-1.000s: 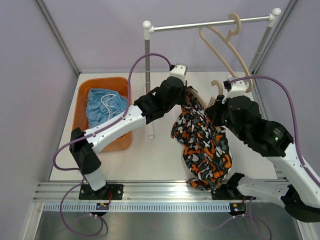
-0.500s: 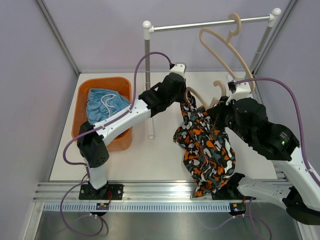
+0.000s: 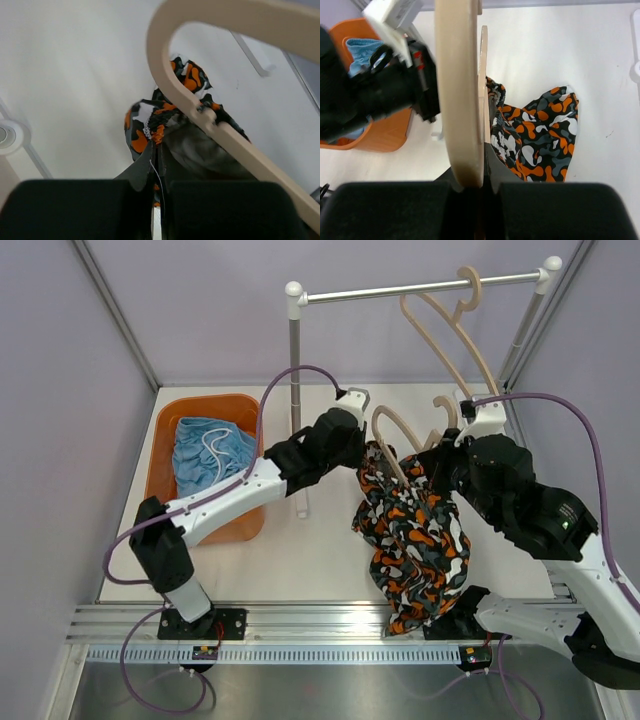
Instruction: Remove the shorts from the hanger
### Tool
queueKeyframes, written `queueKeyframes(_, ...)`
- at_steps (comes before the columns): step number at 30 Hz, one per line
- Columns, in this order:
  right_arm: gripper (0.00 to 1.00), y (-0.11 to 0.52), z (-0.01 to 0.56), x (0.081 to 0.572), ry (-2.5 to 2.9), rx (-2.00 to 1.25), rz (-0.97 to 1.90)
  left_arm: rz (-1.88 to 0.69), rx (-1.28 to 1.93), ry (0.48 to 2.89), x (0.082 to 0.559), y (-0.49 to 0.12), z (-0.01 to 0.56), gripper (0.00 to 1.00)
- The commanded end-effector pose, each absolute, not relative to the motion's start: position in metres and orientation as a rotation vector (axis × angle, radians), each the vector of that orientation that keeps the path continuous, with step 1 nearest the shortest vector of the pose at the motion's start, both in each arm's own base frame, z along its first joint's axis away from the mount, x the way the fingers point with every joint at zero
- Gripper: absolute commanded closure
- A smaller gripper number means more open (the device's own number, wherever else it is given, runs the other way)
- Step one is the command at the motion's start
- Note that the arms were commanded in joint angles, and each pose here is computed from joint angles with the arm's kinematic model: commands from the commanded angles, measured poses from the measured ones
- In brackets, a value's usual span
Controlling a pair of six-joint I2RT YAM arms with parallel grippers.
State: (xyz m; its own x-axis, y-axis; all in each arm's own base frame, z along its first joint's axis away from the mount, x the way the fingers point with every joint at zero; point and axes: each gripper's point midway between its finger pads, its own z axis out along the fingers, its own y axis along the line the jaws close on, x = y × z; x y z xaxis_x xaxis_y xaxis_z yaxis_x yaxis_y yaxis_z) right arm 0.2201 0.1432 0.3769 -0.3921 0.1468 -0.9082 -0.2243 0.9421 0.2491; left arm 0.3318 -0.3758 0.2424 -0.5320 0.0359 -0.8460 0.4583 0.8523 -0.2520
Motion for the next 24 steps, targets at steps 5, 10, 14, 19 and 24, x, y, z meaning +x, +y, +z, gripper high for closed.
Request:
queueKeyframes(5, 1.00, 0.133, 0.421, 0.253, 1.776, 0.057, 0.264, -0.773, 0.558, 1.799, 0.233, -0.396, 0.348, 1.00)
queueKeyframes(10, 1.00, 0.134, 0.445, 0.277, 1.708, 0.084, 0.170, -0.840, 0.769, 1.752, 0.160, -0.404, 0.358, 1.00)
queueKeyframes(14, 1.00, 0.136, 0.467, 0.300, 1.676, 0.109, 0.122, -0.815, 0.888, 1.722, 0.111, -0.397, 0.358, 1.00)
queueKeyframes(19, 1.00, 0.128, 0.490, 0.323, 1.643, 0.143, 0.110, -0.850, 0.963, 1.681, 0.076, -0.373, 0.370, 1.00)
queueKeyframes(24, 1.00, 0.119, 0.505, 0.342, 1.626, 0.171, 0.100, -0.876, 1.018, 1.656, 0.057, -0.357, 0.377, 1.00)
